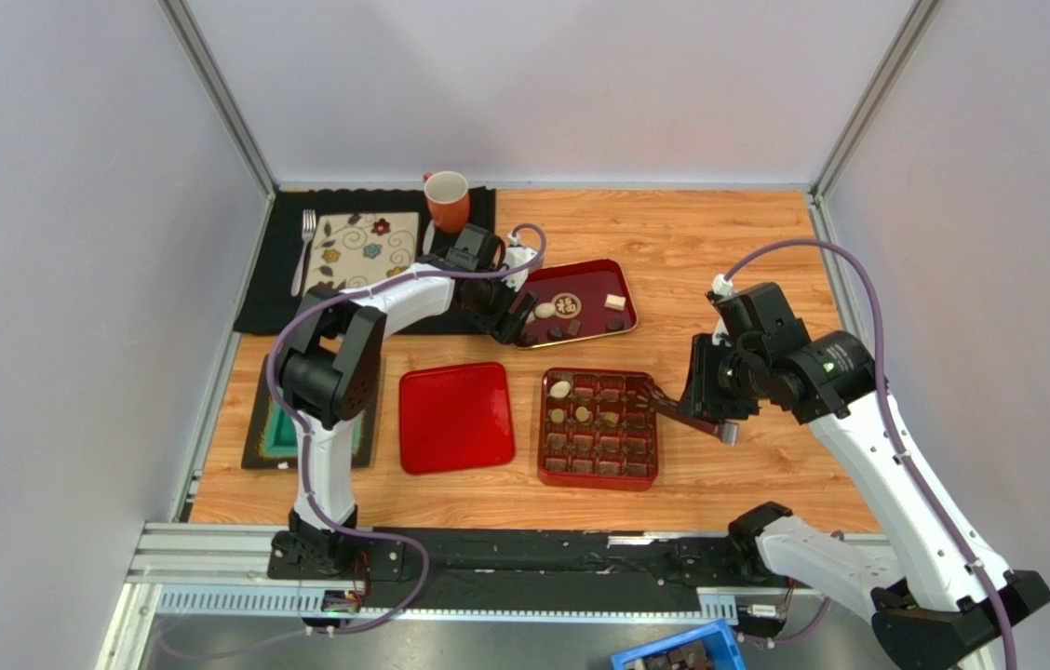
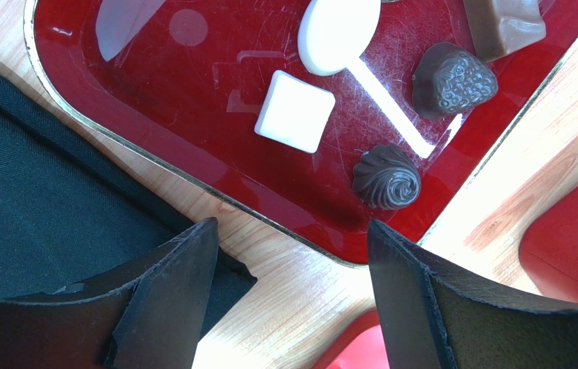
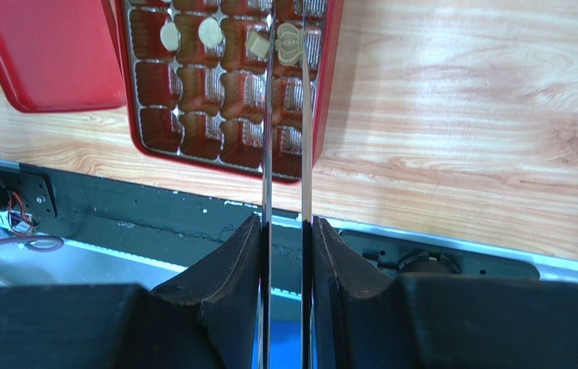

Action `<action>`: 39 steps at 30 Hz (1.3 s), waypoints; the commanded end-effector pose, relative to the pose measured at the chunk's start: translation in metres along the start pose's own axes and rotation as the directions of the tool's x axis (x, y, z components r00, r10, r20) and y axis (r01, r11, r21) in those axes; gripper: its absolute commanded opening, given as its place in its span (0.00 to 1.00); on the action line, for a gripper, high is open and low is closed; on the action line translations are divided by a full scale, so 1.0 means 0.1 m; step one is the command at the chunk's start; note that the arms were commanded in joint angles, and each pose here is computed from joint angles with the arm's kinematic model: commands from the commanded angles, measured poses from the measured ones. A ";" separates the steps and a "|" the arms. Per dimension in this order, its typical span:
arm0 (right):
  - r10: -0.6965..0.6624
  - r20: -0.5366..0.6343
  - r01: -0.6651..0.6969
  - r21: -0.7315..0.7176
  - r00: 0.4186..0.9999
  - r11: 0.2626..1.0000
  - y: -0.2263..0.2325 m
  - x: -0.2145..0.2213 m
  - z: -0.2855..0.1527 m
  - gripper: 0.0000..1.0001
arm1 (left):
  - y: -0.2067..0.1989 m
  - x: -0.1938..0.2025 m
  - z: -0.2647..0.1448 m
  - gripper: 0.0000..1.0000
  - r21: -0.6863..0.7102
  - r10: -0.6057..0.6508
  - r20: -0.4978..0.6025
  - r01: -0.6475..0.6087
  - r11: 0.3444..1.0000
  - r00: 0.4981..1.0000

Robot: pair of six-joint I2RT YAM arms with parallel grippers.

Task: Pack the chocolate
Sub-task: Pick up the fake chocolate from the plate, then place the fake chocolate in the packing box.

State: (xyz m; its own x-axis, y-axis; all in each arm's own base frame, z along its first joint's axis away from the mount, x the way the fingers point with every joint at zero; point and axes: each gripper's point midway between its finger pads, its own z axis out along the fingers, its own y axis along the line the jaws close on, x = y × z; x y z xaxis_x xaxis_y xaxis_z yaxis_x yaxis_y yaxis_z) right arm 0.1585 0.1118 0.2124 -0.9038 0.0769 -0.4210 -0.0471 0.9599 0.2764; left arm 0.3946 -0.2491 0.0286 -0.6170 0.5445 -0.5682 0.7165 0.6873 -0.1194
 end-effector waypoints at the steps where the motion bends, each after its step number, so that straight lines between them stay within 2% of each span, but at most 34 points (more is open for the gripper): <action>1: 0.019 -0.026 -0.019 -0.018 0.999 1.000 0.02 0.12 -0.04 0.30 | -0.05 -0.13 -0.17 0.79 0.006 0.007 0.027 -0.007 1.000 1.000; 9: 0.016 -0.045 -0.017 -0.010 0.999 1.000 -0.01 0.19 0.00 0.34 | -0.06 -0.17 -0.19 0.79 0.009 0.005 0.037 -0.006 1.000 0.999; 14: 0.013 -0.027 -0.013 -0.001 1.000 1.000 0.00 0.14 -0.02 0.41 | -0.06 -0.16 -0.19 0.79 0.014 0.006 0.036 -0.007 1.000 0.999; 19: -0.001 -0.001 0.001 0.004 1.000 1.000 0.02 0.02 -0.06 0.42 | -0.06 -0.16 -0.20 0.79 0.012 0.011 0.038 -0.012 1.000 0.999; 23: -0.018 0.037 0.018 -0.012 0.999 1.000 0.12 -0.17 -0.09 0.42 | -0.07 -0.14 -0.22 0.79 0.011 0.014 0.038 -0.015 1.000 0.999; 31: -0.089 0.129 0.092 -0.019 0.988 0.996 0.39 -0.82 0.05 0.42 | -0.14 -0.24 -0.43 0.79 0.018 0.022 0.078 -0.023 1.000 0.997; 35: -0.115 0.172 0.116 0.003 0.978 0.993 0.48 -1.16 0.29 0.42 | -0.17 -0.29 -0.53 0.80 0.018 0.025 0.101 -0.027 0.999 0.995; 38: -0.113 0.218 0.123 -0.034 0.969 0.992 0.66 -1.41 0.40 0.43 | -0.19 -0.31 -0.60 0.82 0.035 0.008 0.117 -0.012 0.999 0.993; 39: -0.109 0.221 0.120 -0.035 0.969 0.992 0.71 -1.51 0.56 0.43 | -0.17 -0.31 -0.62 0.82 0.035 -0.014 0.118 0.010 0.999 0.993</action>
State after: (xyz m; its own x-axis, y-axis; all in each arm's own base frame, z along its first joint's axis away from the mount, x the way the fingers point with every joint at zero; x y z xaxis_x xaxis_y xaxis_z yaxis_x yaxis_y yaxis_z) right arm 0.2603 0.1579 0.2264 -0.8691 0.0075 -0.4945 -0.1199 0.9669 0.2254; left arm 0.3853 -0.2486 0.0772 -0.5810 0.5193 -0.6267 0.7294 0.6739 -0.1178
